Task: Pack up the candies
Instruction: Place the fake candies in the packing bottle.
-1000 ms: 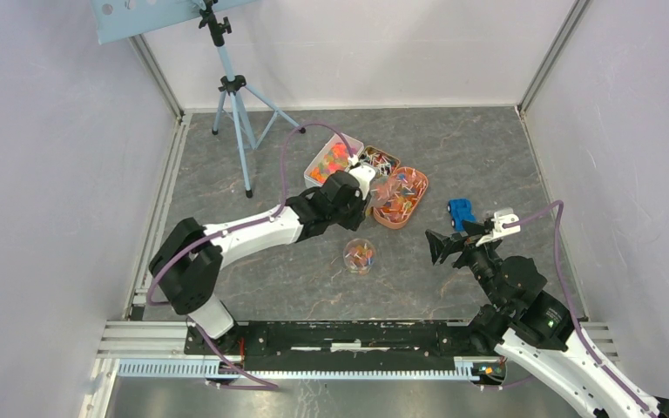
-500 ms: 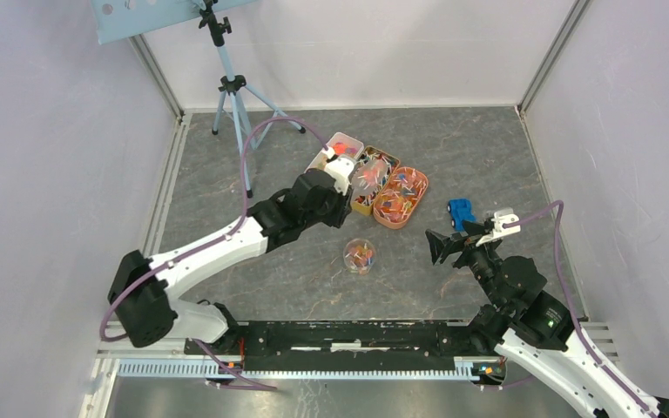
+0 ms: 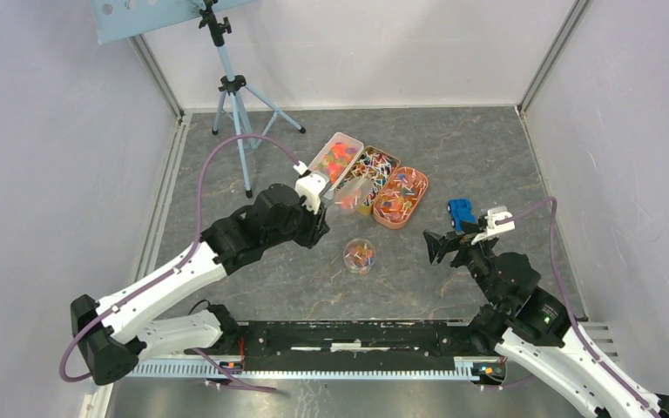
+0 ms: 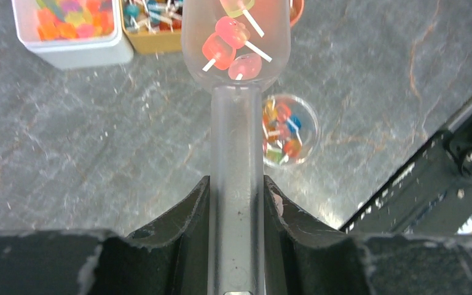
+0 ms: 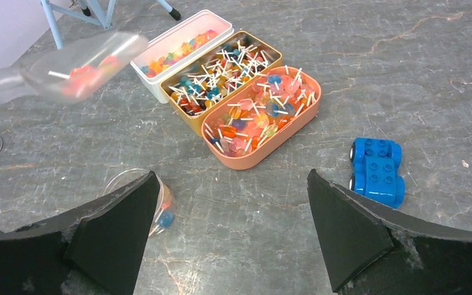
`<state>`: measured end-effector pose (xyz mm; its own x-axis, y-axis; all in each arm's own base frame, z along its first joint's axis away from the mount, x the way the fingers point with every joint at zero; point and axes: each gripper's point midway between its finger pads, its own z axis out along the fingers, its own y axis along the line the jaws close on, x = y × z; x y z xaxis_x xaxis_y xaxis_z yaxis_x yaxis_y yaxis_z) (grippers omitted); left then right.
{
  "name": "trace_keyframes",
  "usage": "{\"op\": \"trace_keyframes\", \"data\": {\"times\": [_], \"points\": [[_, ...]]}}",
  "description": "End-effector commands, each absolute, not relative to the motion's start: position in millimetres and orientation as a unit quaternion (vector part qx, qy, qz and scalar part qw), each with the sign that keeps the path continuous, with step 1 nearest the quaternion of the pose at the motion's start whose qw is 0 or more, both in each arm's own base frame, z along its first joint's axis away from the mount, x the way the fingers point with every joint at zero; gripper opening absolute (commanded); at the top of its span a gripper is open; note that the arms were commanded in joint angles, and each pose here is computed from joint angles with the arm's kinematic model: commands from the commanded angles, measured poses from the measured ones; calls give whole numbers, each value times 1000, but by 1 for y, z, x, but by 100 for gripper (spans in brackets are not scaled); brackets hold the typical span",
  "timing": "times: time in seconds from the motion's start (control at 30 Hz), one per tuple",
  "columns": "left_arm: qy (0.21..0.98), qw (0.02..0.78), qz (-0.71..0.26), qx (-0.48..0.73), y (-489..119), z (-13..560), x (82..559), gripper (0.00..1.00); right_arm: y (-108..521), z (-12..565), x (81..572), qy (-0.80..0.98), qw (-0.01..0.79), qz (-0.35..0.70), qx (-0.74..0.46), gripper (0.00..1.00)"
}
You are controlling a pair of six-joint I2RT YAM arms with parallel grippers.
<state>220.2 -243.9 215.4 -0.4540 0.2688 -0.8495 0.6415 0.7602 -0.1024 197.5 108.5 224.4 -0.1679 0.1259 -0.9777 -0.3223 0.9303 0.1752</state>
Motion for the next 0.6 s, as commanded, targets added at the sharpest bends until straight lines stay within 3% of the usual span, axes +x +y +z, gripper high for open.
{"op": "trace_keyframes", "data": {"times": [0.0,0.3,0.57], "points": [[834,413,-237,280,-229,232,190,2,106,243,197,731,655,179,-59,98],[864,315,-258,296,-207,218,139,2,120,239,201,739,643,189,-73,98],[869,294,-267,295,-200,219,124,2,125,239,202,738,641,197,-78,98]]}}
